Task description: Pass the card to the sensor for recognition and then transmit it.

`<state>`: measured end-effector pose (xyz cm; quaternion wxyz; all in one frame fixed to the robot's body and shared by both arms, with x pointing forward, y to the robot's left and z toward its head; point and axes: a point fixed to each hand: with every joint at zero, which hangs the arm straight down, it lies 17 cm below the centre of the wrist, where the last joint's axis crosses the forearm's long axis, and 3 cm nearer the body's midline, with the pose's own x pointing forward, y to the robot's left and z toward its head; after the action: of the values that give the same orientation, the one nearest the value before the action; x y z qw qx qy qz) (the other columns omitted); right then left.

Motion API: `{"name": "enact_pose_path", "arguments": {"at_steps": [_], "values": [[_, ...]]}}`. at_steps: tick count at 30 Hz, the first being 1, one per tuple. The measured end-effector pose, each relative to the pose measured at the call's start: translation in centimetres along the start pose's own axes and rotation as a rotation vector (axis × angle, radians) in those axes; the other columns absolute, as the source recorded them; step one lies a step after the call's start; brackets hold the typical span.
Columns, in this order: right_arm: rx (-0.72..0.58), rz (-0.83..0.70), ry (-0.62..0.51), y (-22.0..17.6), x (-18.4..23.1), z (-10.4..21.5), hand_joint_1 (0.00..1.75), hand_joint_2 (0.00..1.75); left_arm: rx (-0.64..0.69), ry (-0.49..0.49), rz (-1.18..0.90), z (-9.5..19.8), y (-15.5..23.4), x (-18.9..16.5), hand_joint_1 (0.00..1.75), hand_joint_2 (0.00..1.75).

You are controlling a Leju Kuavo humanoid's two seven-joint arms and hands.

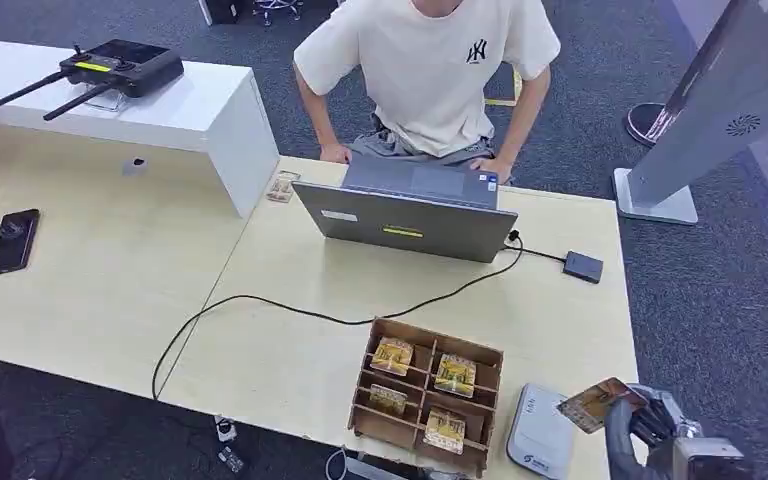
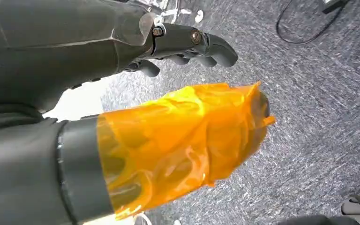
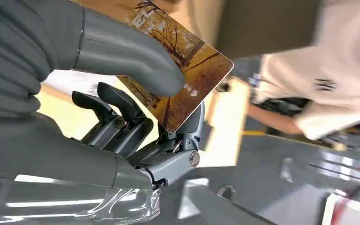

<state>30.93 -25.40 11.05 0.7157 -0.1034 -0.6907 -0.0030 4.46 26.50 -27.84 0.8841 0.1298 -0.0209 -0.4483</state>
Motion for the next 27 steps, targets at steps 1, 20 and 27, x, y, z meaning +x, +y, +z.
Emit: {"name": "enact_pose_path", "arguments": {"at_steps": [1,20,27], "values": [[0.004,0.007,0.021,-0.1,-0.7,0.2,1.75,1.75,0.001,0.002,0.005,0.0,0.0,-0.1,0.00,0.00],[0.039,0.098,0.181,-0.6,-6.9,1.3,1.75,1.75,-0.012,0.022,0.070,-0.2,-0.1,-1.2,0.00,0.00],[0.091,0.120,0.201,1.1,-8.0,0.5,1.75,1.75,-0.016,0.026,0.065,-0.3,0.0,-1.4,0.00,0.00]]}}
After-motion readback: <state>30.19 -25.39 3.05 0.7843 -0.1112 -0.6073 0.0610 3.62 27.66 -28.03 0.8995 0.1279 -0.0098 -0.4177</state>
